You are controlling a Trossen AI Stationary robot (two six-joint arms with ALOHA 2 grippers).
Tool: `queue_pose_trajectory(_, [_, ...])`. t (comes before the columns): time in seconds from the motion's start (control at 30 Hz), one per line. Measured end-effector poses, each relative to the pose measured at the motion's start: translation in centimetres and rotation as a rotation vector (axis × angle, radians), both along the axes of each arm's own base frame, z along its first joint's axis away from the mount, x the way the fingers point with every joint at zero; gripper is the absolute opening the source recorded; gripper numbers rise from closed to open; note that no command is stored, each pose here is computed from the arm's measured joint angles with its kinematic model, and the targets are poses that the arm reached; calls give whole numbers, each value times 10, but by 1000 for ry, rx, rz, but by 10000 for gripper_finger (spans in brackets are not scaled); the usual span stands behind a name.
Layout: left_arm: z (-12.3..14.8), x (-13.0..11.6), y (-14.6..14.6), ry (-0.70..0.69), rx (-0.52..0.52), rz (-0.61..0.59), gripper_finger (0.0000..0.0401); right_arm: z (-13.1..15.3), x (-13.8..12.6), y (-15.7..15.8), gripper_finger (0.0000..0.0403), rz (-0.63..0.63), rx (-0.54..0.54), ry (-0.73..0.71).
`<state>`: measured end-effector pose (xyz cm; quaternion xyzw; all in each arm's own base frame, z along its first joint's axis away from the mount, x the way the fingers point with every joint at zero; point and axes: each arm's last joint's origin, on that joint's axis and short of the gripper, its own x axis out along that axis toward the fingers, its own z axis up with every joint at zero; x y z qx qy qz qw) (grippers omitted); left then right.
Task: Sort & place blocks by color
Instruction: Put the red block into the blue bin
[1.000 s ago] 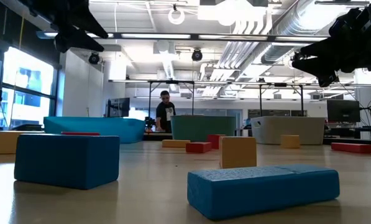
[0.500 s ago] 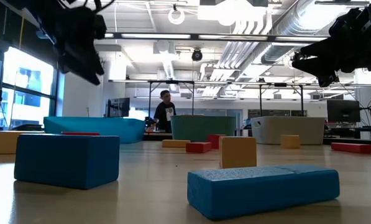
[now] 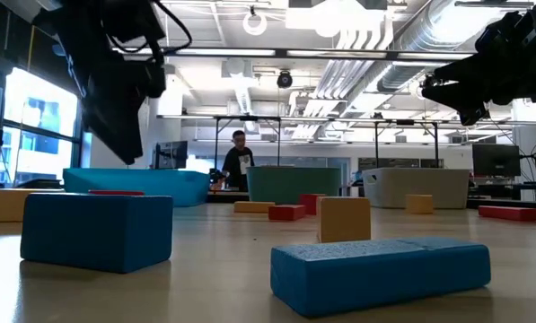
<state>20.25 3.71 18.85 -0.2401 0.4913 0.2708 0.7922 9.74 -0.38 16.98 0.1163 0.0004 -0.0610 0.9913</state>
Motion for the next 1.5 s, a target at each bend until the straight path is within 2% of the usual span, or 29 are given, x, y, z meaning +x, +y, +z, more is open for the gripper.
queue_pose_trajectory(0.27, [-13,7,-11,62,-17,-34,231,0,0,0,207,0,0,0])
queue_pose_trajectory(0.6, [-26,13,-21,127,10,-68,231,0,0,0,207,0,0,0])
queue_pose_trajectory(1.13, [-45,20,-25,208,25,-84,230,0,0,0,207,0,0,0])
queue_pose_trajectory(1.27, [-48,21,-25,223,27,-89,208,0,0,0,207,0,0,0])
queue_pose_trajectory(1.5, [-55,25,-25,238,27,-149,131,0,0,0,207,0,0,0])
